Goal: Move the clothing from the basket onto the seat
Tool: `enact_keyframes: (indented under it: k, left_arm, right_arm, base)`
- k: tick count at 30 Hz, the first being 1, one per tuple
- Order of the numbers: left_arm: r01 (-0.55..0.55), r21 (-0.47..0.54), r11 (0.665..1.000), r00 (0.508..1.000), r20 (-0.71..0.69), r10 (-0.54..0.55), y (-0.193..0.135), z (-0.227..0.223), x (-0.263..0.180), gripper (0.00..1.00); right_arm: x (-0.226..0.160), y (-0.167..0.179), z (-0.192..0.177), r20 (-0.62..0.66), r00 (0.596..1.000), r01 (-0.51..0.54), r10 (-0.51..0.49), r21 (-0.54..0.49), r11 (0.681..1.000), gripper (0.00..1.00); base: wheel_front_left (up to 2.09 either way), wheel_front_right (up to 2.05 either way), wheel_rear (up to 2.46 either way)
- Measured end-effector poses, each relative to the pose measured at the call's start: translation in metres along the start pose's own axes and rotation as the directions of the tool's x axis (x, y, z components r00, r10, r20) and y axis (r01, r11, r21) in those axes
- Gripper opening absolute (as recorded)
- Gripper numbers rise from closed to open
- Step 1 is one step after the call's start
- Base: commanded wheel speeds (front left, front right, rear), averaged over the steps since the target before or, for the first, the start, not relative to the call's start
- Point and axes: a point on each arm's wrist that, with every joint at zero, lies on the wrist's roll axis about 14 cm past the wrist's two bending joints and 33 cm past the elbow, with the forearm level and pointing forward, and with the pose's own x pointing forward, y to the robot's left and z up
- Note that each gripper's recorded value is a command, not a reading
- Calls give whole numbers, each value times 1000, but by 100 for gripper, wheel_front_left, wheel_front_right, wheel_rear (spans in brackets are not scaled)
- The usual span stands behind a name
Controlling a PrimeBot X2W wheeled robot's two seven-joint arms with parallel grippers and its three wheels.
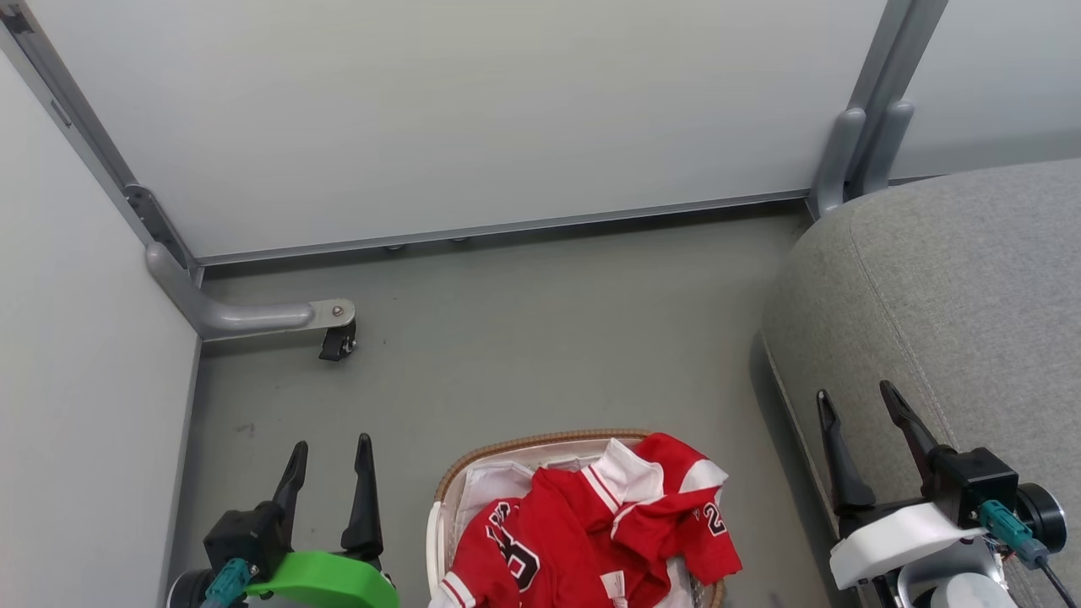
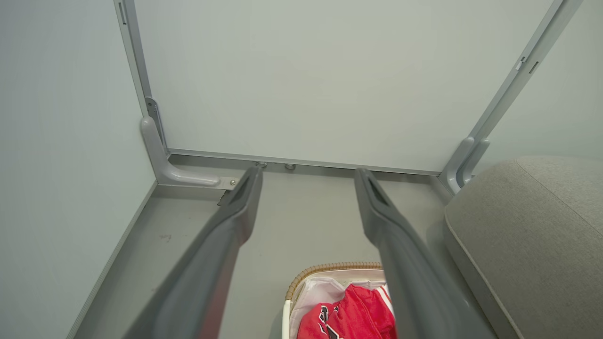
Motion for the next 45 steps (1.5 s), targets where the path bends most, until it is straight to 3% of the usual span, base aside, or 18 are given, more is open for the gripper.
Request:
enact_keyframes:
  k: [14, 28, 34, 45]
  left_arm:
    - [21, 2, 1000, 999, -39, -21, -6, -12, 1, 100]
    - [191, 21, 981, 970, -158, -185, -49, -52, 51, 100]
    - [267, 41, 963, 911, -335, -239, -59, -113, 69, 100]
    - [364, 83, 928, 721, -656, -224, -43, -235, 75, 100]
  right_arm:
    - [1, -2, -5, -13, 1000, 6, -5, 2, 1000, 100]
    - [41, -9, -21, -32, 999, 7, -7, -10, 1000, 100]
    - [61, -20, -43, -69, 997, 30, -30, 4, 1000, 100]
    - [83, -39, -95, -162, 985, 64, -61, 14, 998, 100]
  base:
    - [0, 0, 0]
    - [0, 0, 0]
    - [0, 0, 0]
    - [0, 0, 0]
